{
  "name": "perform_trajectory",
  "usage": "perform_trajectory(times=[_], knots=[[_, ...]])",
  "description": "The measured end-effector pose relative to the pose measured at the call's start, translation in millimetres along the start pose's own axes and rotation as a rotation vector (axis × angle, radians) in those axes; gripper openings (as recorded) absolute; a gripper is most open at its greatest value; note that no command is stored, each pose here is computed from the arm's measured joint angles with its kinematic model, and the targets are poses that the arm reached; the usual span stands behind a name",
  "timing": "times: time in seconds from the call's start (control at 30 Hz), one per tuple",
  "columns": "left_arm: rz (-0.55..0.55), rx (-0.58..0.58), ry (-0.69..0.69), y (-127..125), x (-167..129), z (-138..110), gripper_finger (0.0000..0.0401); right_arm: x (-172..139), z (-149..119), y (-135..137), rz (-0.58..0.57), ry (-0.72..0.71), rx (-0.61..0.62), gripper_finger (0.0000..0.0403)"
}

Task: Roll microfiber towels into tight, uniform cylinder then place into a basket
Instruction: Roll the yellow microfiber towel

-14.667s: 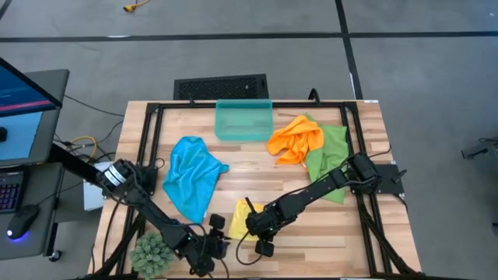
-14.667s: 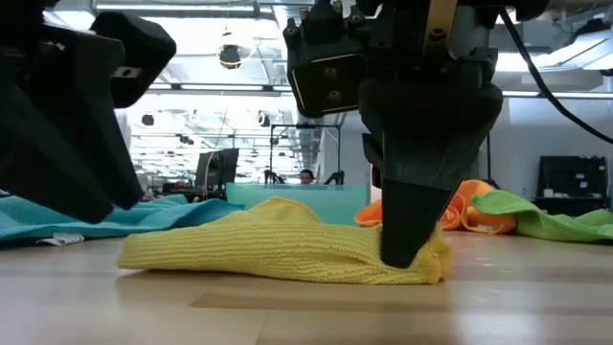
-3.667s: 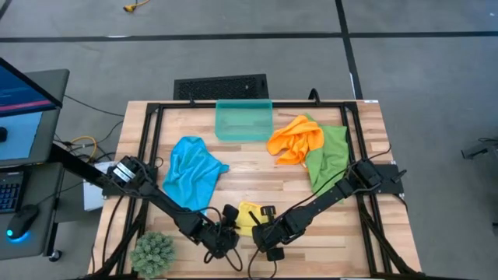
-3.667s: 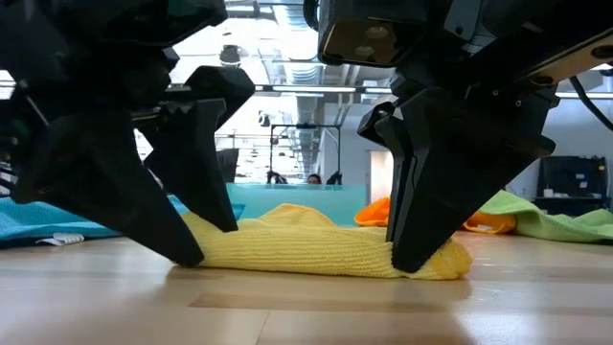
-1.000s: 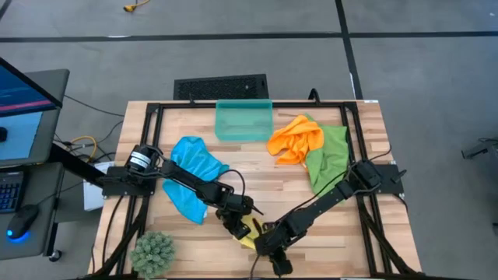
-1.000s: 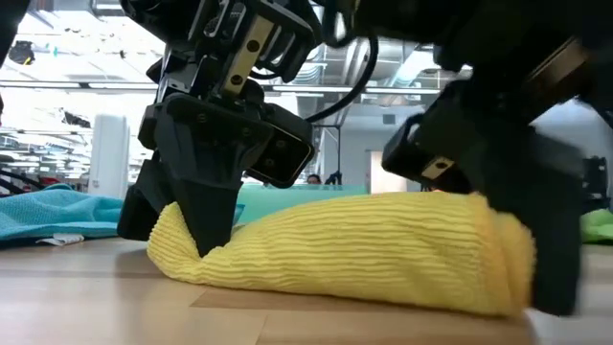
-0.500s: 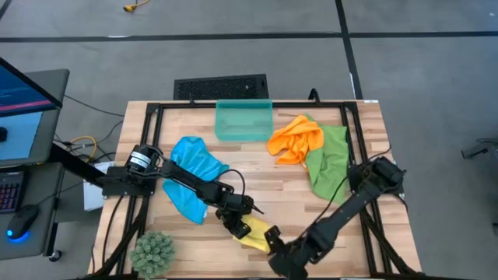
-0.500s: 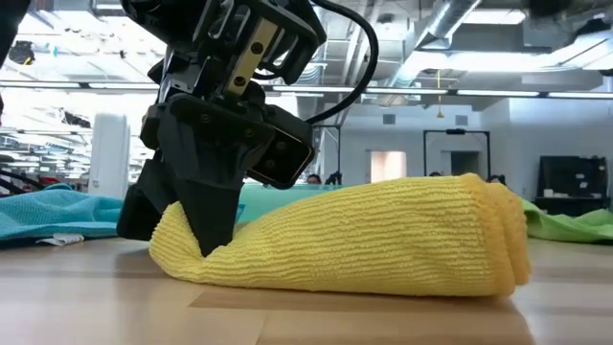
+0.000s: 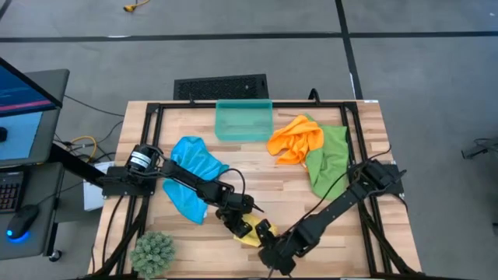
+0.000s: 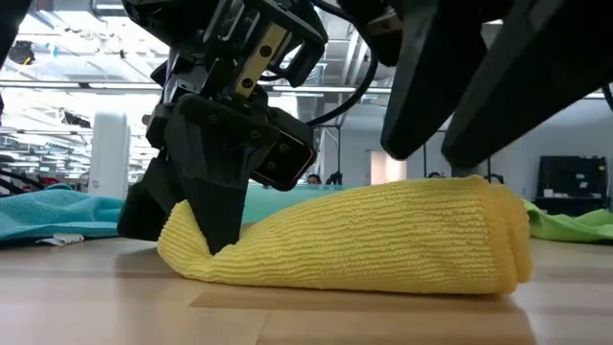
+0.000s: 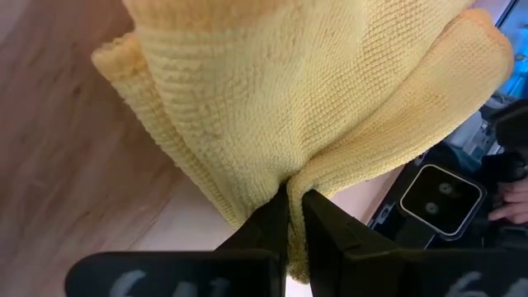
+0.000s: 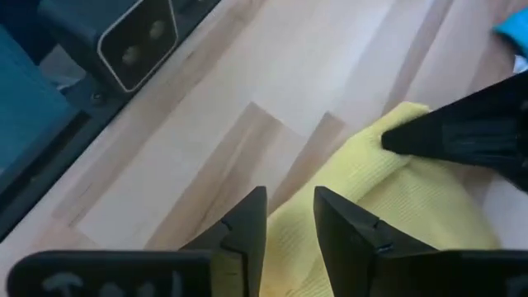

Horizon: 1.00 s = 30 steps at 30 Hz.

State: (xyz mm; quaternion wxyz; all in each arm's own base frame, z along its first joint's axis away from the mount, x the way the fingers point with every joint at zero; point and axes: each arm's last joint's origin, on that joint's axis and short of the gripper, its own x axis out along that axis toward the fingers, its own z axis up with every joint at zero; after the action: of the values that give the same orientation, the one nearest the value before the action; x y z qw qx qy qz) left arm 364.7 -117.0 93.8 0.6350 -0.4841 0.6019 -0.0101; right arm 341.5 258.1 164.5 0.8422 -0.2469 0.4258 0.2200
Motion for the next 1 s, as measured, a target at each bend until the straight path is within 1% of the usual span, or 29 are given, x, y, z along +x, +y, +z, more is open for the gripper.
perform_trajectory(times=[0.07,0.17,0.37,0.47,0.53,0.57,0.6,0.63,0.73,1.0], knots=[[-0.001,0.0,0.003,0.0,0.1,-0.1,0.001,0.2,0.5,-0.8,0.01,-0.006,0.005,0.0125],[-0.006,0.0,0.013,-0.1,0.1,-0.3,0.001,0.2,0.1,0.9,0.053,-0.006,0.017,0.0124],[-0.007,0.0,0.013,0.0,0.0,-0.1,0.001,0.2,1.3,0.9,0.057,-0.019,0.031,0.0124],[-0.008,0.001,0.017,-0.1,0.0,-0.2,0.001,16.1,-6.3,-1.5,0.048,0.029,0.06,0.0124],[-0.011,0.003,0.017,-0.4,0.0,-0.1,0.001,22.4,-14.9,-0.3,0.057,0.089,0.053,0.0124],[-0.011,0.003,0.018,-0.3,0.0,-0.2,0.001,27.1,-13.0,-0.5,0.062,0.072,0.065,0.0124],[-0.012,0.004,0.019,-0.4,0.0,-0.2,0.001,30.7,-13.7,-1.1,0.059,0.075,0.082,0.0124],[-0.015,0.004,0.019,-0.5,0.0,-0.1,0.001,32.2,-18.5,-1.6,0.054,0.113,0.091,0.0124],[-0.016,0.004,0.024,-0.4,0.0,-0.2,0.001,31.5,-18.9,-1.9,0.049,0.12,0.133,0.0124],[-0.015,0.008,0.026,-0.3,0.1,-0.4,0.001,24.1,-17.4,1.0,-0.024,0.121,0.143,0.0124]])
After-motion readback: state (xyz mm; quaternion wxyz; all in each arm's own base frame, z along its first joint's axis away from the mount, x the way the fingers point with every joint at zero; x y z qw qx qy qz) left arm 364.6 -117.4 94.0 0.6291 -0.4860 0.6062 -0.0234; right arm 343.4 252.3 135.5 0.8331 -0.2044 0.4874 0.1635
